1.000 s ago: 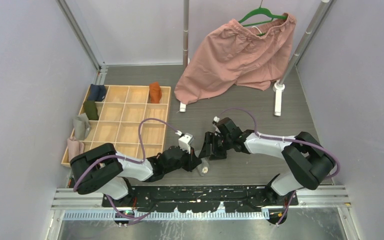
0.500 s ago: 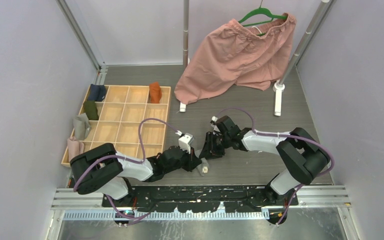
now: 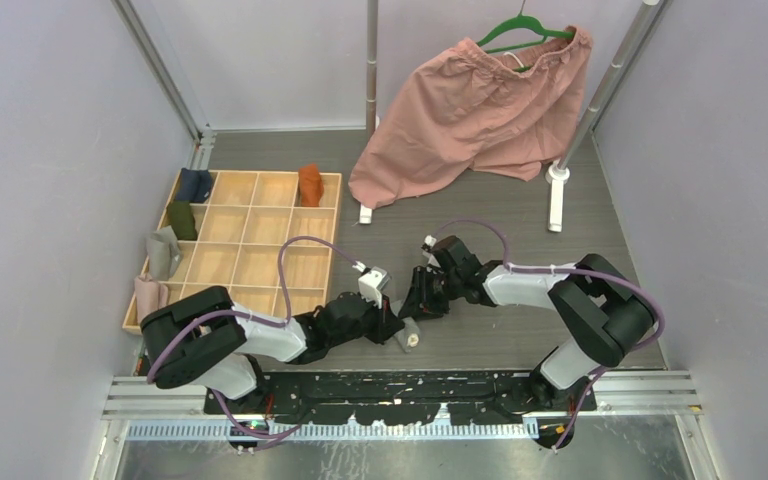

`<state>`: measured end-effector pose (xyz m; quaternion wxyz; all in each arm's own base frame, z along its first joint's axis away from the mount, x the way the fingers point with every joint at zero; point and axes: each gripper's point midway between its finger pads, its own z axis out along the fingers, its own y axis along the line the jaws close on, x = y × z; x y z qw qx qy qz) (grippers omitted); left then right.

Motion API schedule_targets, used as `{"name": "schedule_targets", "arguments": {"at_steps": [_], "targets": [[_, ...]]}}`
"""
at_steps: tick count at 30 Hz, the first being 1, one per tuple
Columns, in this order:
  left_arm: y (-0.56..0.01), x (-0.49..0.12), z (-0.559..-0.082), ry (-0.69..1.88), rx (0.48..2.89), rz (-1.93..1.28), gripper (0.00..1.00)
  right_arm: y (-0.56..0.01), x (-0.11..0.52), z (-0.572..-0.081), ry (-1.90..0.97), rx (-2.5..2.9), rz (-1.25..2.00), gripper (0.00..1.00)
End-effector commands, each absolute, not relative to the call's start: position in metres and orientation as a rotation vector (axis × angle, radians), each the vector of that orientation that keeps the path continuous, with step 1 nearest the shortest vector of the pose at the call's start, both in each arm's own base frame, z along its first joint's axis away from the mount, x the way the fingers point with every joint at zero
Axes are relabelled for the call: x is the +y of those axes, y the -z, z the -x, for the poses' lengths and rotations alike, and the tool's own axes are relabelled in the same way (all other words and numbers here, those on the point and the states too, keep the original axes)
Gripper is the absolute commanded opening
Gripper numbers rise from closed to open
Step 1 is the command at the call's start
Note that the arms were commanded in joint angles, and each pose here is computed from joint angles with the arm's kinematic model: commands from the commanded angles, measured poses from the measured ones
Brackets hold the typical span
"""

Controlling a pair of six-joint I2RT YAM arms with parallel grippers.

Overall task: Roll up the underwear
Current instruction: Pick up the underwear from the center of the board.

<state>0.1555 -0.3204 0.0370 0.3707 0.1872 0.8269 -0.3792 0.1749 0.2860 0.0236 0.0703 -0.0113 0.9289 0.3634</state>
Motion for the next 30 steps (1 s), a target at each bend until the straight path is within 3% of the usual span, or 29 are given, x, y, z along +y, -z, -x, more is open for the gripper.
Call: {"name": "schedule_targets", "arguments": {"at_steps": [1,8,14,20,30], "targets": [[-0.023,-0.315,-0.152,0.927,2.158,-0.523,0.01,0.015,0.267,-0.149,-0.98,2.937,0.009,0.32],[-0.04,-0.311,-0.157,0.917,2.13,-0.484,0.01,0.016,0.262,-0.153,-0.962,2.886,-0.017,0.01],[-0.092,-0.289,-0.175,0.779,2.116,-0.374,0.05,-0.01,0.26,-0.179,-0.957,2.674,-0.051,0.01],[-0.11,-0.227,-0.183,0.539,2.227,-0.199,0.35,-0.037,0.248,-0.205,-0.907,2.462,-0.123,0.01],[-0.103,-0.156,-0.171,0.268,2.352,0.001,0.58,-0.075,0.237,-0.221,-0.883,2.295,-0.159,0.01]]}}
